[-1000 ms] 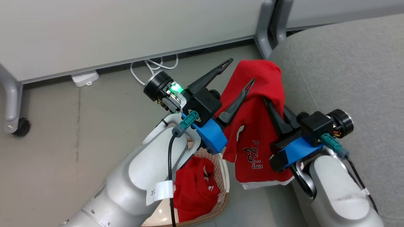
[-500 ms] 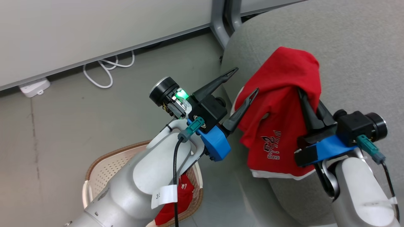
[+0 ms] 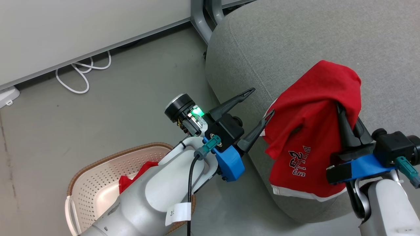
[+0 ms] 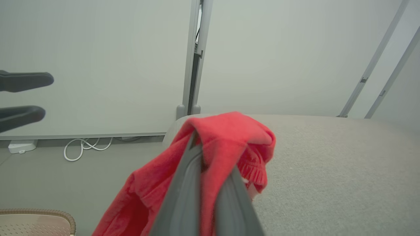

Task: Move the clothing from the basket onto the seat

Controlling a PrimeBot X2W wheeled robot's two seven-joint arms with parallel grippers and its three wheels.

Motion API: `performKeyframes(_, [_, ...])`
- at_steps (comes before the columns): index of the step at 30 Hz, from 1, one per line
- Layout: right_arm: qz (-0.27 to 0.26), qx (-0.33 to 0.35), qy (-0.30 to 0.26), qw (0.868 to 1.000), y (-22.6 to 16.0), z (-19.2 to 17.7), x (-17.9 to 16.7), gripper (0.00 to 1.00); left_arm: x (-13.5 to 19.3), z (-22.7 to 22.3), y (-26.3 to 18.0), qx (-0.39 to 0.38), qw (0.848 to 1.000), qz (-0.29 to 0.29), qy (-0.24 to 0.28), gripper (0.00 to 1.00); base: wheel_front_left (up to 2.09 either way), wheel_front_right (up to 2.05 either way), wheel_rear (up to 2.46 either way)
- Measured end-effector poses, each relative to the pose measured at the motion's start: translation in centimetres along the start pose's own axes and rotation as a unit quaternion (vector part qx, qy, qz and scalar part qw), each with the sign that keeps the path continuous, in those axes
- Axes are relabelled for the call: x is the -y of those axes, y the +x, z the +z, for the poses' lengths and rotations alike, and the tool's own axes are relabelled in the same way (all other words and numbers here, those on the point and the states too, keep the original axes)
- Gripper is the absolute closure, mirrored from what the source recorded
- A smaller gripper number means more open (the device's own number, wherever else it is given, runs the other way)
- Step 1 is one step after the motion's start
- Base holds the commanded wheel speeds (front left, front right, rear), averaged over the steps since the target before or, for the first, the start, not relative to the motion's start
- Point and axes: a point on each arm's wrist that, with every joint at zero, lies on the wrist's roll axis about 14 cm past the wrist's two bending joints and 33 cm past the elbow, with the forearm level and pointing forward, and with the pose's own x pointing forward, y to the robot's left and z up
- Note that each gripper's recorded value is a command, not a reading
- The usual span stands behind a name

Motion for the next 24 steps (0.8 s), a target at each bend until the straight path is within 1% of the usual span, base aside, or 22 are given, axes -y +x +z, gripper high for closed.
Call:
performKeyframes(7, [-0.011, -0.004, 0.003, 1.0, -0.2, -0.3, 0.4, 1.0, 0.3, -0.2, 0.3, 0.001, 1.0, -0.006, -0.007, 0.0, 0.0, 0.0, 0.0])
performKeyframes(10, [-0.013, 0.001, 0.001, 1.0, 0.4, 0.0, 0.6, 1.0, 0.1, -0.3, 0.3, 0.004, 1.0, -0.005, -0.01, 0.0, 0.0, 0.0, 0.0])
performKeyframes(16, [-0.013, 0.055, -0.029, 0.998, 4.3, 3.4, 1.8, 1.0, -1.2, -1.3, 0.3, 0.005, 1.0, -0.001, -0.011, 0.0, 0.0, 0.0, 0.0])
performKeyframes(21, [-0.035, 0.107, -0.071, 0.991, 8.3, 6.9, 4.7, 1.0, -3.0, -2.8, 0.4, 0.004, 1.0, 0.007, -0.015, 0.0, 0.0, 0.0, 0.0])
performKeyframes(24, [-0.057, 0.137, -0.097, 0.984, 10.7, 9.0, 6.8, 1.0, -4.6, -4.2, 0.2, -0.001, 1.0, 0.014, -0.014, 0.0, 0.0, 0.0, 0.0])
